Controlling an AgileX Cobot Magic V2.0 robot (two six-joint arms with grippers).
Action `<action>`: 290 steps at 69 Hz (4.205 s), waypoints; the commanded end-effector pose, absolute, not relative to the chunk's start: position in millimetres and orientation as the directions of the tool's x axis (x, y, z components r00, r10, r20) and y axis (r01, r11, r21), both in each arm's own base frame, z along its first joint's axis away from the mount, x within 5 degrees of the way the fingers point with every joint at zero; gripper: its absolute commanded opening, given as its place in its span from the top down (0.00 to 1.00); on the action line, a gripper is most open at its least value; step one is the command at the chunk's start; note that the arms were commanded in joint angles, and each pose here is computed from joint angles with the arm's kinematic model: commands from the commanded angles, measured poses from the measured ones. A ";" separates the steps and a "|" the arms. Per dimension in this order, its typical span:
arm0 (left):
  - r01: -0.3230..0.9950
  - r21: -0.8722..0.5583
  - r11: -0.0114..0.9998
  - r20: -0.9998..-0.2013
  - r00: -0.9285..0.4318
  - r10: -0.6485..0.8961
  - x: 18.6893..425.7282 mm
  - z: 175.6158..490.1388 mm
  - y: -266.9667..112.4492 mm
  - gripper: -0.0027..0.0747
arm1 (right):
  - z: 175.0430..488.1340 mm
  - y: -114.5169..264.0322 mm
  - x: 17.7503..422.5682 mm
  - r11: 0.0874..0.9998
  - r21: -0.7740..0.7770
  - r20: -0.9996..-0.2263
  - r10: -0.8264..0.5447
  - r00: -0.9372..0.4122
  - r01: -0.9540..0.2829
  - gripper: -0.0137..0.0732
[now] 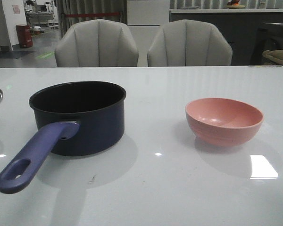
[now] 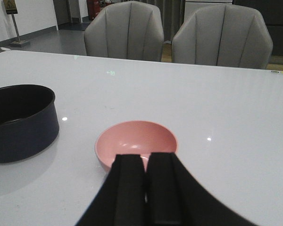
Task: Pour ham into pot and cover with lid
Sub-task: 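Grasp the glass lid knob again with the left gripper, then carry the glass lid over the saucepan and lower it on, then release the lid knob and raise the left gripper away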
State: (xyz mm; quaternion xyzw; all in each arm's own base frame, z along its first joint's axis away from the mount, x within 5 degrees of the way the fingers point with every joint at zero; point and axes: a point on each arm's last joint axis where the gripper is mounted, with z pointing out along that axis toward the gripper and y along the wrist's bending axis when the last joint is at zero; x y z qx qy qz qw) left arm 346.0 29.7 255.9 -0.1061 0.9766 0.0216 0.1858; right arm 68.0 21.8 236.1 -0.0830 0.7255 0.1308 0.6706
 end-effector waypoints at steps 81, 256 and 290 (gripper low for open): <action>0.412 0.067 0.909 -0.364 -0.838 0.406 365.9 323.5 -173.6 0.63 | 252.4 21.0 68.4 0.954 0.061 -0.998 0.067 0.011 -0.294 0.67; 0.389 0.031 0.921 -0.610 -0.722 0.326 309.6 392.2 -139.6 0.23 | 252.4 21.0 68.4 0.954 0.061 -0.998 0.067 0.011 -0.294 0.67; 0.400 0.003 0.916 -0.797 -0.553 0.244 187.4 373.7 -85.2 0.23 | 252.4 21.0 68.4 0.954 0.061 -0.998 0.067 0.011 -0.294 0.67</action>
